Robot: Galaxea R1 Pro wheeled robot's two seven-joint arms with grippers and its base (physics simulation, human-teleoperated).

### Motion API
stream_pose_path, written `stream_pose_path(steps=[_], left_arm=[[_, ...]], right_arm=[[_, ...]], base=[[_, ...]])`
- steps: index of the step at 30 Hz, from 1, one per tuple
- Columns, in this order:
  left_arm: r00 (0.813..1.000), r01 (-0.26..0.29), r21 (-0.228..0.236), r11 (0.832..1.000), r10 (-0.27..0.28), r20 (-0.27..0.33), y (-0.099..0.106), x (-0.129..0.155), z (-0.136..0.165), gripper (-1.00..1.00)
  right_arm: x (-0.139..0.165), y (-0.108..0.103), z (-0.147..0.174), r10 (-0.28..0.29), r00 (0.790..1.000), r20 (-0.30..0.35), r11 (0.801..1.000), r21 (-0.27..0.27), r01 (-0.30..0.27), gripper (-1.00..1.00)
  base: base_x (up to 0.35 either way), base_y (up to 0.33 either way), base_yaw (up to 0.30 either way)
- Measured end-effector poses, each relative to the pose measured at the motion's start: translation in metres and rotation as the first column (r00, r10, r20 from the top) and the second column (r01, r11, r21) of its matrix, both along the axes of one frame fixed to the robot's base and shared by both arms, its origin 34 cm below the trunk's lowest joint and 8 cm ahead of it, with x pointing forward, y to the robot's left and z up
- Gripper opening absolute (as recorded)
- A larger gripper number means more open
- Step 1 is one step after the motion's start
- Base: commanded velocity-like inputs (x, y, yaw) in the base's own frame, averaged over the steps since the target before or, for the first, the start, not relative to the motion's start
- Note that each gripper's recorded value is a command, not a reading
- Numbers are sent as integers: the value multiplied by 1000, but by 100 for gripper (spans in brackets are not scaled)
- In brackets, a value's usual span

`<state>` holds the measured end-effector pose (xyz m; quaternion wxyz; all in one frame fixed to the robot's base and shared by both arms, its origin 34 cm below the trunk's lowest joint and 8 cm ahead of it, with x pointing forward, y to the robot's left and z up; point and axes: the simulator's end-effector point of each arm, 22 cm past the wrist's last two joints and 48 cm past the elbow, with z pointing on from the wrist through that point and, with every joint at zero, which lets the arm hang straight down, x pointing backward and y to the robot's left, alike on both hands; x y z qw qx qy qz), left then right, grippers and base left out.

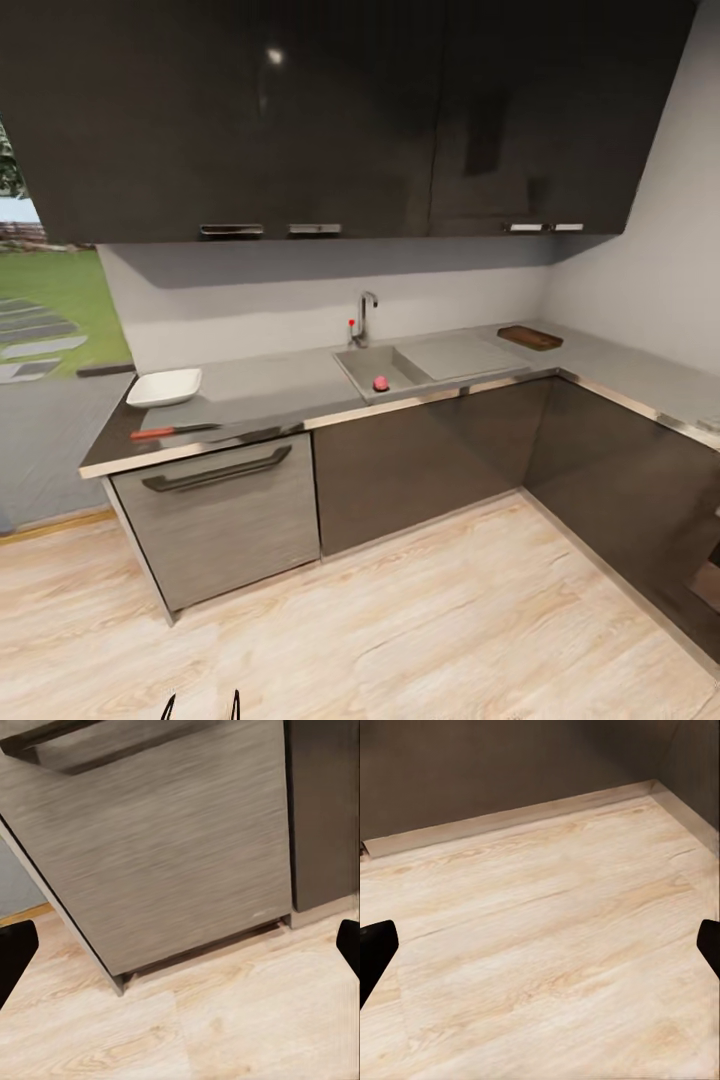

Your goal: In the kitchen, take the Vidalia onion out of the sink, dice it on the chopping board with the paring knife, put the diced onion into the bowl on the countertop, then place both the paring knife and the chopping board into the sink.

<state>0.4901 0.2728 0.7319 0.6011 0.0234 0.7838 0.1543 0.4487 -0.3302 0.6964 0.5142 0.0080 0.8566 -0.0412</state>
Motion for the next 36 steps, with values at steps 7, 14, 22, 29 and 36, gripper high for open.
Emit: stream_pose_path(steps=[7, 14, 22, 29, 36], left_arm=[[1000, 0, 1, 1000, 0, 4, 0, 1, 1, 100], [1000, 0, -1, 1000, 0, 5, -1, 1, 2, 100], [1000, 3, -6, 1000, -4, -16, -12, 0, -2, 100], [995, 4, 23, 1000, -2, -97, -22, -6, -17, 100], [994, 7, 27, 1000, -4, -108, -25, -6, -18, 100]], right_arm=[[0, 1, 1, 0, 1000, 1, 1000, 0, 0, 100], [-2, 2, -2, -5, 1000, -8, 1000, 2, 5, 100], [-33, -1, -27, -17, 996, -91, 1000, 1, 17, 100], [-36, 0, -30, -17, 995, -102, 1000, 3, 17, 100], [-36, 0, -29, -18, 995, -101, 1000, 4, 18, 100]], base=[[6, 0, -181], [236, 0, -20], [328, 0, -1], [267, -143, -4], [136, -210, -140]])
